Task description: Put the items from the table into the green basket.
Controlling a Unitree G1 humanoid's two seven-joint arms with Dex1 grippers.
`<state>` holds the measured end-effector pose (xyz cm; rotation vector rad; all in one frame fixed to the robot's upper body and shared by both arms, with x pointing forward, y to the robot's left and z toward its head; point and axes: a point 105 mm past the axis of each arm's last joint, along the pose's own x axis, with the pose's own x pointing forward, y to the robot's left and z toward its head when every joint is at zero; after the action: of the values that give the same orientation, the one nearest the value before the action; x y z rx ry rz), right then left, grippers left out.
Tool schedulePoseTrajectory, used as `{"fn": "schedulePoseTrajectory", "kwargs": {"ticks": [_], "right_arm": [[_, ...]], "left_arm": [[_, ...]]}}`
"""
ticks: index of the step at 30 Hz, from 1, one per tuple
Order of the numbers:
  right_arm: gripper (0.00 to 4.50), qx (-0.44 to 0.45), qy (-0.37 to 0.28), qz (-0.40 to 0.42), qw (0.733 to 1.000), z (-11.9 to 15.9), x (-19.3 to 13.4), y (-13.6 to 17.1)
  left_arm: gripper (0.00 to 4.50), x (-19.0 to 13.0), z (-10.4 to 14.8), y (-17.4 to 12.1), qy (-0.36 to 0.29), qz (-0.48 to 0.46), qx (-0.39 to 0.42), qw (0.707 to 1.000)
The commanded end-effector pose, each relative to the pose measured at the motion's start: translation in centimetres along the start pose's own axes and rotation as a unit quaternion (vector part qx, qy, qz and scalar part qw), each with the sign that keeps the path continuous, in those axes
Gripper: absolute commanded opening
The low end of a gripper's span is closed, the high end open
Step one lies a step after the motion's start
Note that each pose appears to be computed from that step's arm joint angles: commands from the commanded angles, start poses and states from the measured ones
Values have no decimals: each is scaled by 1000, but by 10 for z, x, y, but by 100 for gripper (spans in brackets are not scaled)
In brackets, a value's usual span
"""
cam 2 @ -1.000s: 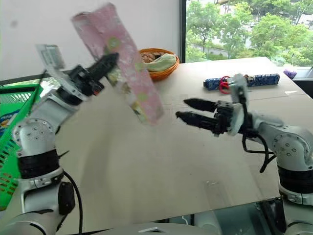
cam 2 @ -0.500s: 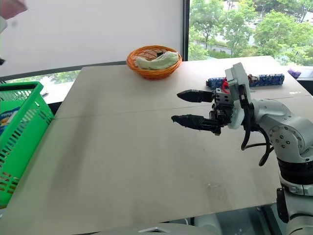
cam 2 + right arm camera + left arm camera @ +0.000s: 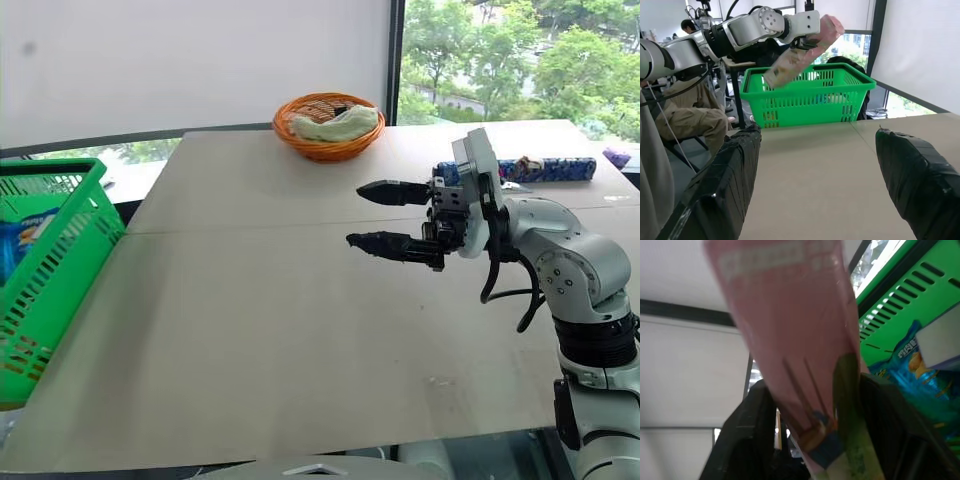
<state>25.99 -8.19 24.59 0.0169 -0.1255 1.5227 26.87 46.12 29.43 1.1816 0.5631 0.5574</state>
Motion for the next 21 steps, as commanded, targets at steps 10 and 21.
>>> {"fn": "schedulePoseTrajectory", "kwargs": {"ticks": [10, 21], "right_arm": [[387, -17, -2, -7, 1000, 7, -4, 1], [387, -27, 95, -185, 978, -52, -38, -42]], "left_arm": [[446, -2, 1, 22, -35, 63, -121, 990], [446, -121, 149, -154, -396, -453, -347, 720]]}}
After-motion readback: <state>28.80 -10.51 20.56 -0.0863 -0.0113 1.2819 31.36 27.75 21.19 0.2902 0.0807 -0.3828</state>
